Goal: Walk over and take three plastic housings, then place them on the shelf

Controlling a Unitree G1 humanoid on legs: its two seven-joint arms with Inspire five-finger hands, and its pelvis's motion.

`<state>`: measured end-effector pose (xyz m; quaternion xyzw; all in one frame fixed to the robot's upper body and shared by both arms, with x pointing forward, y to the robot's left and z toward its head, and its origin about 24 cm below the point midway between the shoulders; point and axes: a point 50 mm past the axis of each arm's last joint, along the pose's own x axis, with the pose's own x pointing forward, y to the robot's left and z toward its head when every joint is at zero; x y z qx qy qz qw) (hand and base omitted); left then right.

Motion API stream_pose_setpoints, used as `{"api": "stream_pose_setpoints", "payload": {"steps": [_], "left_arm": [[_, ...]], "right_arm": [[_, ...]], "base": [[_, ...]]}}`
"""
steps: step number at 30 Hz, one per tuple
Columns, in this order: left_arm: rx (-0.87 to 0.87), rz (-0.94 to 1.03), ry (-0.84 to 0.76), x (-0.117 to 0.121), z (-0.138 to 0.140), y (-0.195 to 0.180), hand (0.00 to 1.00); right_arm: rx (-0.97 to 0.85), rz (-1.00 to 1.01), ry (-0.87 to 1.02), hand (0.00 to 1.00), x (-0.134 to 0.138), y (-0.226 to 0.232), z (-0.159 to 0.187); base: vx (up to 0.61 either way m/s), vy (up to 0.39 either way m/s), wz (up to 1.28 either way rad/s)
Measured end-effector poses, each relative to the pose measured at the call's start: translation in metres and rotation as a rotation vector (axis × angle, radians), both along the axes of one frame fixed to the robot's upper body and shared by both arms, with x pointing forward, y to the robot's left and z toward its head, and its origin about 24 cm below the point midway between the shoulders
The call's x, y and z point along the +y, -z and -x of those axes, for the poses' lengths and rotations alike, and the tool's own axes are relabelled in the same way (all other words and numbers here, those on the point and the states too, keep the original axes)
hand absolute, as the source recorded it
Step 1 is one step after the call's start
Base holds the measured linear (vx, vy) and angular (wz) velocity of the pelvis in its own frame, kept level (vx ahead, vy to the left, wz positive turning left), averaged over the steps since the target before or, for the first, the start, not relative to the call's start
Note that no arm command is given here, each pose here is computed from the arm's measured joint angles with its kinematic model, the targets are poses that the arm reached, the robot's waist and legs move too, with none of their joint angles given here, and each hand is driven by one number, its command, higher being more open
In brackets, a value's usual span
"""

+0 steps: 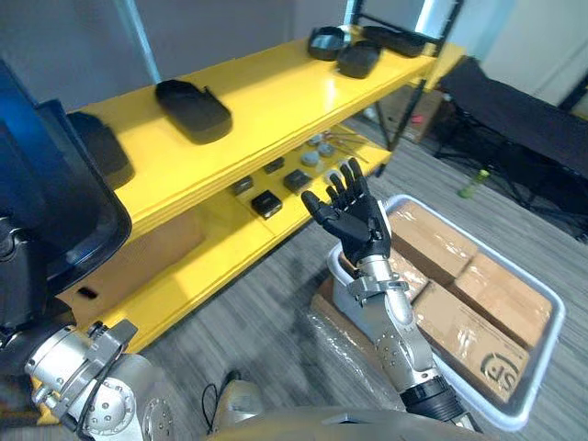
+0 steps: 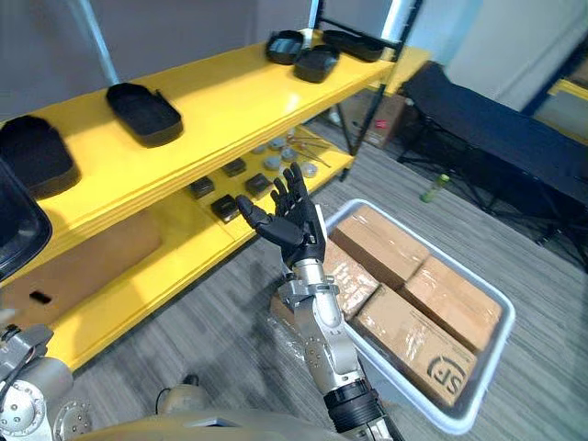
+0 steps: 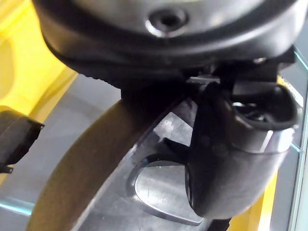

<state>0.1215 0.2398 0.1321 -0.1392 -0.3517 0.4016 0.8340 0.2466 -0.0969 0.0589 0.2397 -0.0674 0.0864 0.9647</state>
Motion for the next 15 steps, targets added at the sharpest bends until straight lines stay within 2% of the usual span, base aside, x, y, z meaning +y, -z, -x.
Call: {"api": "stream_pose_setpoints", "payload": {"steps": [3,8,15], "left_arm": [[-0.011,-0.006,0.061,-0.002,-0.001,0.0,0.0],[-0.033,-0.051,0.112,-0.002,0.001,-0.002,0.0],[-0.081,-0.106,0.203,-0.011,-0.014,-0.005,0.0]], "right_arm": [[-0.007,0.071,0.026,1.0,-0.006,0.002,0.001],[-0.033,0.287,0.066,1.0,-0.01,0.005,0.004],[-0.009,0.318,0.077,1.0,-0.015,0.013,0.012]], "base": [[-0.05,0.013,1.08],[-0.05,0.08,0.26],[-0.09,-0.03,0.33]]}}
